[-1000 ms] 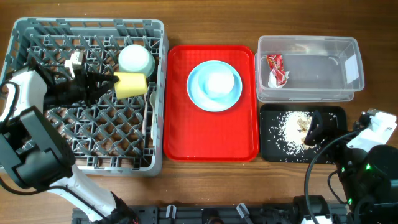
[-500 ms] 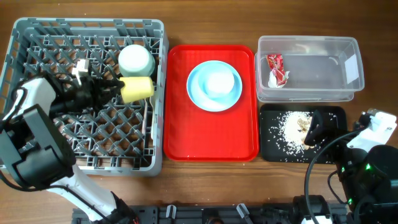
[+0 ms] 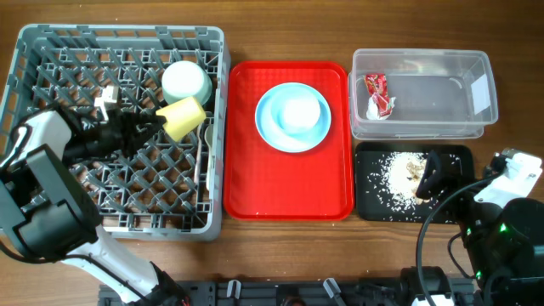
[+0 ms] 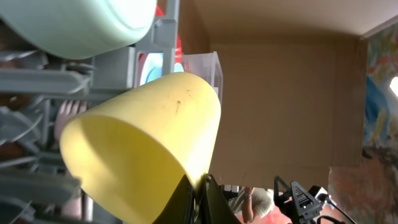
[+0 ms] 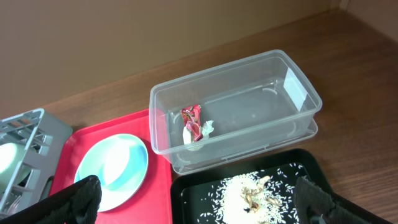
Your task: Sort waste into correct bins and load items into the dishwasher rack
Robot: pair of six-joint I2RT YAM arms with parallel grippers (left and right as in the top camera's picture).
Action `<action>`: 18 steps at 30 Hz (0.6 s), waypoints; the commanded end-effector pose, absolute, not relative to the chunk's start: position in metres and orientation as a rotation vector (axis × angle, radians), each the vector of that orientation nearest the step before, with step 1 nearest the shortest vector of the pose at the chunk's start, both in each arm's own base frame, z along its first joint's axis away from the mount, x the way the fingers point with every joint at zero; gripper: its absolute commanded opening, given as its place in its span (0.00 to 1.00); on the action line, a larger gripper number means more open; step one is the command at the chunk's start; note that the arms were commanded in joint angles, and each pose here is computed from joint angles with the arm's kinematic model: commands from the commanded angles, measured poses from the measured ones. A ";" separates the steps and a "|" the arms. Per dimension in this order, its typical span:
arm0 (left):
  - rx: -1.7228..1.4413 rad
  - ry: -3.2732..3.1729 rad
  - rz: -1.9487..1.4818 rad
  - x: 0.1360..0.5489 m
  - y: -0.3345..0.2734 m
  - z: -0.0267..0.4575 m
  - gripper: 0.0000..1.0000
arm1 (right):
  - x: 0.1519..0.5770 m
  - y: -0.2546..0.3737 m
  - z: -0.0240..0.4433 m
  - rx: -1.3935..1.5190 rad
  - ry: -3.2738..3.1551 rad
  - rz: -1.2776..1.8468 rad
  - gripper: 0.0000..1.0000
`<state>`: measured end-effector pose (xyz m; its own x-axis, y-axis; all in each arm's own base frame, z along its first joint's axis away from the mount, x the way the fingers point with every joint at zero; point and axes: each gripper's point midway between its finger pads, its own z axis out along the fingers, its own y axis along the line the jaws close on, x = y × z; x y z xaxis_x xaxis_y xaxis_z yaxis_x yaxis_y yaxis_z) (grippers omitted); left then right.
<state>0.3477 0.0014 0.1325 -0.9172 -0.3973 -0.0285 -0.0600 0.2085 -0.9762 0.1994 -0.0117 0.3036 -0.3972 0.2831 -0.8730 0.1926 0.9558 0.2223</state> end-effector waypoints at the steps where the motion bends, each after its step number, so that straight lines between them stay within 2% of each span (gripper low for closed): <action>1: -0.481 2.305 -1.712 0.335 0.012 0.114 0.04 | 0.199 -0.011 0.307 0.319 1.986 0.100 1.00; 5: -0.545 2.296 -1.730 0.331 0.019 0.117 0.07 | 0.199 -0.011 0.307 0.319 1.986 0.100 1.00; 6: -0.560 2.298 -1.733 0.330 0.020 0.117 0.83 | 0.199 -0.011 0.307 0.320 1.986 0.100 1.00; 7: -0.577 2.296 -1.738 0.328 0.021 0.118 1.00 | 0.199 -0.011 0.307 0.319 1.986 0.100 1.00; 18: -0.652 2.283 -1.757 0.319 0.026 0.145 1.00 | 0.199 -0.011 0.307 0.320 1.986 0.100 1.00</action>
